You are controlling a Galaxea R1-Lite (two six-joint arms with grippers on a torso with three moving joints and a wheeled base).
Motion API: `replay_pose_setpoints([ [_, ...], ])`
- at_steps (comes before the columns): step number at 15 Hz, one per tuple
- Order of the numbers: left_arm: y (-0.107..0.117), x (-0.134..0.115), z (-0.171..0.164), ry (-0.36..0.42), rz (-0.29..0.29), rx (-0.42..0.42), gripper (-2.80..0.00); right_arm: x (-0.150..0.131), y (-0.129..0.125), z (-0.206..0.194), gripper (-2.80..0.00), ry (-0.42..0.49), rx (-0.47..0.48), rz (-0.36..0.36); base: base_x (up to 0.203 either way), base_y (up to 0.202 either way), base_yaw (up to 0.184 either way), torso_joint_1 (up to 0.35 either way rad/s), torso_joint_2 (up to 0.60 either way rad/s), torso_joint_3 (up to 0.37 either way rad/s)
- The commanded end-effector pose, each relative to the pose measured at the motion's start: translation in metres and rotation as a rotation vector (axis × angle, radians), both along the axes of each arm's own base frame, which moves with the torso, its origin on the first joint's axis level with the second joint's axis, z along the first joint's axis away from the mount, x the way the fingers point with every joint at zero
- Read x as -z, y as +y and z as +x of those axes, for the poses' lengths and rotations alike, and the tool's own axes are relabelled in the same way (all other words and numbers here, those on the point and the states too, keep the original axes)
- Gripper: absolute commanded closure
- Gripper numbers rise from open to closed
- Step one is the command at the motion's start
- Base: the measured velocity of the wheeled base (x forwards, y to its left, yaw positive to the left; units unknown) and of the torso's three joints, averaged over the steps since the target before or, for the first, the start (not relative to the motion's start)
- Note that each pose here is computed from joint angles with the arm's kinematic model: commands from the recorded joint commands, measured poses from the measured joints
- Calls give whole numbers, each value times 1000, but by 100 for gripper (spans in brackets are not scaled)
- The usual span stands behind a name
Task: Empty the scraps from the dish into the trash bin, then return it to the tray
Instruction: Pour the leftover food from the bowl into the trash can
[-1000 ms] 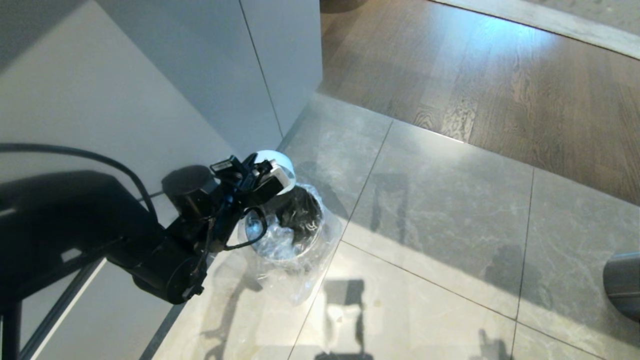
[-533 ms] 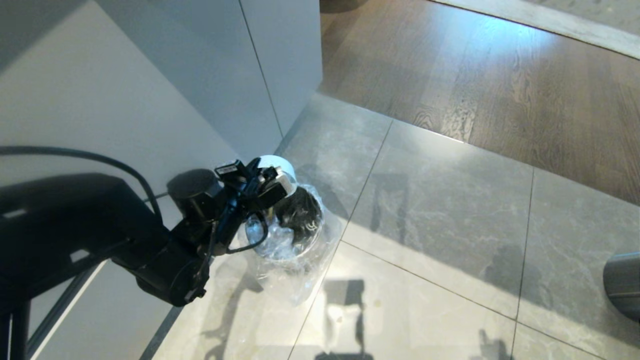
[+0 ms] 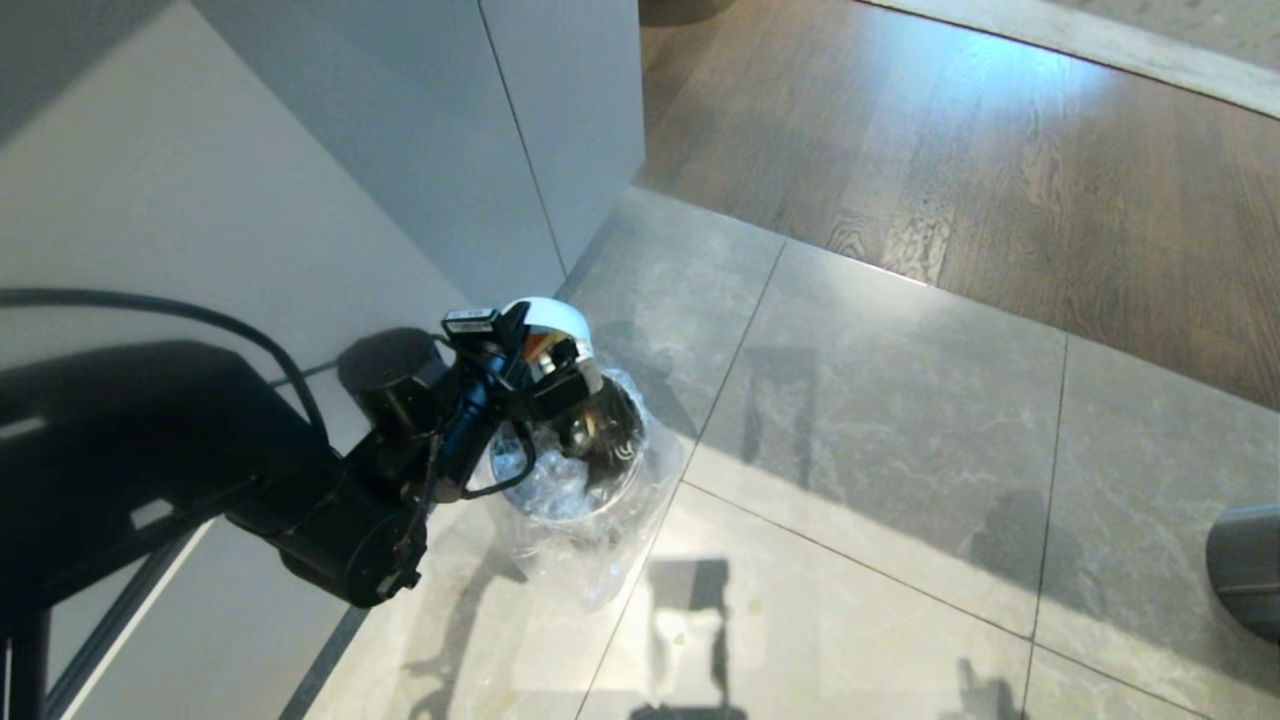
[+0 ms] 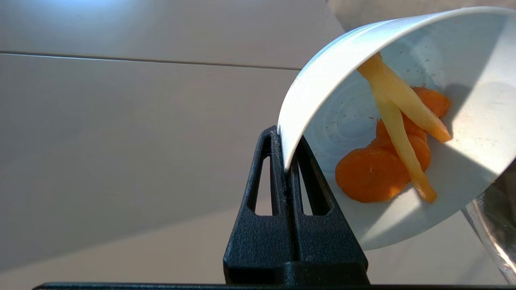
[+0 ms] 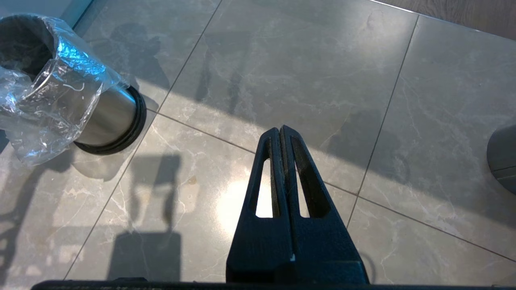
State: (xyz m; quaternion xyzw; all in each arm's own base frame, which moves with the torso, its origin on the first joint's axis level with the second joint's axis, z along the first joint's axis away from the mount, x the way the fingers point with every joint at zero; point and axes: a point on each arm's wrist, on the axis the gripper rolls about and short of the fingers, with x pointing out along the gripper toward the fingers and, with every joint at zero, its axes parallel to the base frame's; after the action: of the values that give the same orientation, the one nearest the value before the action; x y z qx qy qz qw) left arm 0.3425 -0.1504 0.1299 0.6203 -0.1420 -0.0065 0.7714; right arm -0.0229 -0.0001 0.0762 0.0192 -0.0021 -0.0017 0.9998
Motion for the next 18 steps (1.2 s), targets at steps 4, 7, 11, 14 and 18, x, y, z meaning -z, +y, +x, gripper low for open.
replay_pose_setpoints([
  [4, 4, -30, -15, -101, -25, -36, 0, 0, 0, 0, 0, -1, 0, 1, 0, 0, 0, 0, 0, 0],
  [7, 6, -35, -25, -102, -5, -47, 0, 0, 0, 0, 0, 1, 0, 0, 0, 0, 0, 0, 0, 0],
  [11, 2, -68, -33, -204, -56, -37, 0, 0, 0, 0, 0, -1, 0, 0, 0, 0, 0, 0, 0, 0],
  [14, -5, -84, -35, -251, -99, -47, 0, 0, 0, 0, 0, -1, 0, 0, 0, 0, 0, 0, 0, 0],
  [18, -5, -80, -43, -226, -94, -53, 0, 0, 0, 0, 0, -1, 0, 0, 0, 0, 0, 0, 0, 0],
])
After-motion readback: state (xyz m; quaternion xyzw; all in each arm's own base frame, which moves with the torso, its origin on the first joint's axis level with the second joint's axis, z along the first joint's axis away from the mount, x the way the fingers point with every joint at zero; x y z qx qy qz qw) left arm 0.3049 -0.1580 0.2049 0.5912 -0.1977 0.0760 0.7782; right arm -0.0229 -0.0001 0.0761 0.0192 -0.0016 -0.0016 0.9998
